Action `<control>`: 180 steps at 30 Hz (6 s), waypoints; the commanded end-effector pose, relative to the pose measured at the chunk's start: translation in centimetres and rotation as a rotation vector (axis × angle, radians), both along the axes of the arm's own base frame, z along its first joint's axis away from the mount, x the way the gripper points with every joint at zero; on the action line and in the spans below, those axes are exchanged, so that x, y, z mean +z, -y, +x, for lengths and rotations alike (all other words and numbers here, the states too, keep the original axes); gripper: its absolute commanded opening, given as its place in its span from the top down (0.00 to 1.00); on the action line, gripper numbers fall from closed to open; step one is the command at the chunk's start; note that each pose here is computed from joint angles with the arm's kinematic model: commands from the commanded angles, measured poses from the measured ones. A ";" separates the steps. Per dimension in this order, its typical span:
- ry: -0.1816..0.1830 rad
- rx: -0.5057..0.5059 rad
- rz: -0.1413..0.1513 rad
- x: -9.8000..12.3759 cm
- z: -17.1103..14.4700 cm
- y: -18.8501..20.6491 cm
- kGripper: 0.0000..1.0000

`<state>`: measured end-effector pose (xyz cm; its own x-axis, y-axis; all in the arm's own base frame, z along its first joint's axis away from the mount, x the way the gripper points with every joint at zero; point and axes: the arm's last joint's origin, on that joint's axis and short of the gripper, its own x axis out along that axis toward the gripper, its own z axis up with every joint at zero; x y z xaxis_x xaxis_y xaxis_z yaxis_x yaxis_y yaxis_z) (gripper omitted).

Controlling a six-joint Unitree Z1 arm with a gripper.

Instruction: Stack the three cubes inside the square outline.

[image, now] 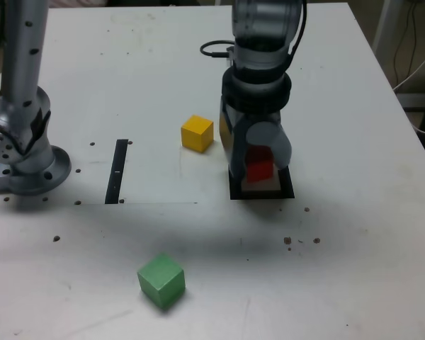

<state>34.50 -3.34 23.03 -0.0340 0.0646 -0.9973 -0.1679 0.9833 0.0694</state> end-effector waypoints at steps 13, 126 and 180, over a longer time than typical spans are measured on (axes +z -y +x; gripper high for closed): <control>-0.057 -0.003 0.012 -2.0 0.4 -0.9 0.82; -0.274 -0.616 0.001 -2.4 -6.8 -7.5 0.67; -0.162 -0.232 0.015 6.6 0.3 -1.1 0.77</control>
